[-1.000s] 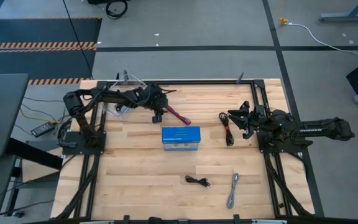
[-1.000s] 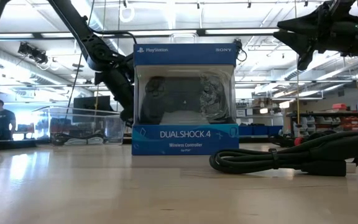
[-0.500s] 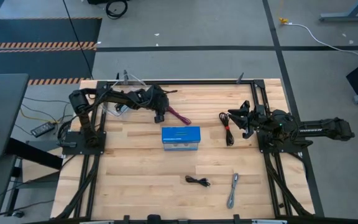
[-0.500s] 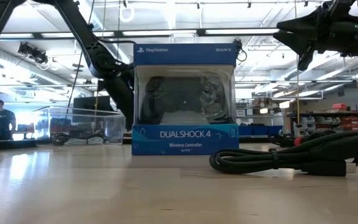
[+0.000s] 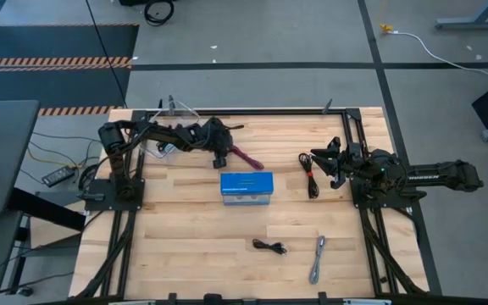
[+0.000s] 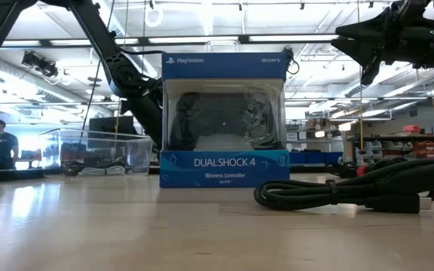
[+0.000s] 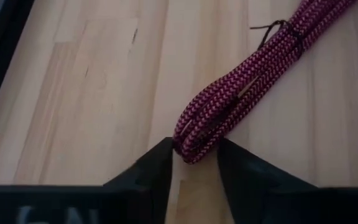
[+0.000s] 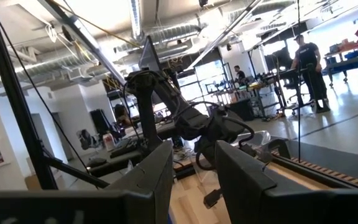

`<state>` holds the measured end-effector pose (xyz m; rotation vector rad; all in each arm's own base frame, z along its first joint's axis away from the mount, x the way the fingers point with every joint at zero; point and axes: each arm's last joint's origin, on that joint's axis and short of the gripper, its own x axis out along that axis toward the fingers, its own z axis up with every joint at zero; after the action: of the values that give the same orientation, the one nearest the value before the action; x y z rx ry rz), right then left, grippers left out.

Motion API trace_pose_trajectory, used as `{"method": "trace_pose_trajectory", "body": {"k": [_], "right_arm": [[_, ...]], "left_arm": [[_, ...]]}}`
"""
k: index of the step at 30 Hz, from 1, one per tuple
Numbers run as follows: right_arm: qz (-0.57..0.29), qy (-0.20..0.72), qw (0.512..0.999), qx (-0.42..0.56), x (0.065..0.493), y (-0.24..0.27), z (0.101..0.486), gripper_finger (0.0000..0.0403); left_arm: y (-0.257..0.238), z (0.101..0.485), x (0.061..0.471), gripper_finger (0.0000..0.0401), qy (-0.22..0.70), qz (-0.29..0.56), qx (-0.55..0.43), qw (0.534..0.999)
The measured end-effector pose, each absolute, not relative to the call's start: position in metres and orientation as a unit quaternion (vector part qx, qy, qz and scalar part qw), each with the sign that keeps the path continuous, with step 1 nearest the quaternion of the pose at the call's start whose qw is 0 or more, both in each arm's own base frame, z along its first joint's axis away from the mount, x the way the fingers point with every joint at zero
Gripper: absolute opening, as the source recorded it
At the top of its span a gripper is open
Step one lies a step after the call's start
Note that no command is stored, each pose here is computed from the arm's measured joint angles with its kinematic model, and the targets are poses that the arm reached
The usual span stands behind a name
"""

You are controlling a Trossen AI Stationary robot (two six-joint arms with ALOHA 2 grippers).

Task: Pick and place USB-C Cables
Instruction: Put the pink charger cable into the transparent bin

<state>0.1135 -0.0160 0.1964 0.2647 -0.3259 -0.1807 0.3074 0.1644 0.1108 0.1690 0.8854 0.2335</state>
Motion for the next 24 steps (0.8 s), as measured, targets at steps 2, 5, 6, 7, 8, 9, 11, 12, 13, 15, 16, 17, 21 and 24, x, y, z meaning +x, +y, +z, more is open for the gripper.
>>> {"method": "trace_pose_trajectory", "body": {"k": [2,5,6,7,8,9,11,12,13,15,16,17,21,24], "right_arm": [[-0.09,-0.162,0.974,0.131,0.113,-0.016,0.196,0.0127],[-0.089,-0.161,0.974,0.131,0.114,-0.016,0.196,0.0127],[-0.089,-0.16,0.974,0.132,0.114,-0.016,0.196,0.0127],[-0.089,-0.158,0.974,0.134,0.114,-0.016,0.196,0.0127],[-0.088,-0.156,0.974,0.138,0.114,-0.016,0.195,0.0127],[-0.088,-0.152,0.974,0.141,0.114,-0.016,0.195,0.0127],[-0.089,-0.144,0.975,0.145,0.114,-0.016,0.193,0.0127],[-0.089,-0.141,0.975,0.145,0.115,-0.016,0.192,0.0127],[-0.089,-0.139,0.975,0.145,0.115,-0.016,0.192,0.0127],[-0.09,-0.138,0.976,0.145,0.115,-0.016,0.192,0.0127],[-0.09,-0.139,0.975,0.145,0.115,-0.016,0.192,0.0127],[-0.089,-0.141,0.975,0.145,0.115,-0.016,0.192,0.0127],[-0.089,-0.144,0.975,0.141,0.114,-0.016,0.193,0.0127],[-0.089,-0.147,0.975,0.141,0.114,-0.016,0.194,0.0127]], "left_arm": [[0.164,0.111,0.307,0.0096,0.428,0.112,0.08,0.893],[0.164,0.111,0.307,0.004,0.427,0.113,0.079,0.894],[0.164,0.111,0.307,0.0023,0.428,0.113,0.078,0.893],[0.164,0.11,0.307,0.0014,0.428,0.113,0.076,0.893],[0.164,0.111,0.307,0.0012,0.43,0.116,0.072,0.893],[0.165,0.111,0.306,0.0013,0.432,0.121,0.069,0.891],[0.165,0.111,0.305,0.0013,0.44,0.129,0.071,0.886],[0.164,0.113,0.303,0.0012,0.446,0.133,0.072,0.882],[0.165,0.115,0.301,0.0011,0.451,0.137,0.073,0.879],[0.164,0.12,0.299,0.0007,0.456,0.141,0.073,0.876],[0.164,0.124,0.297,0.0005,0.456,0.144,0.074,0.875],[0.163,0.13,0.296,0.0004,0.453,0.147,0.076,0.876],[0.161,0.15,0.289,0.0002,0.45,0.164,0.085,0.874],[0.159,0.167,0.283,0.0001,0.443,0.172,0.087,0.876]]}}
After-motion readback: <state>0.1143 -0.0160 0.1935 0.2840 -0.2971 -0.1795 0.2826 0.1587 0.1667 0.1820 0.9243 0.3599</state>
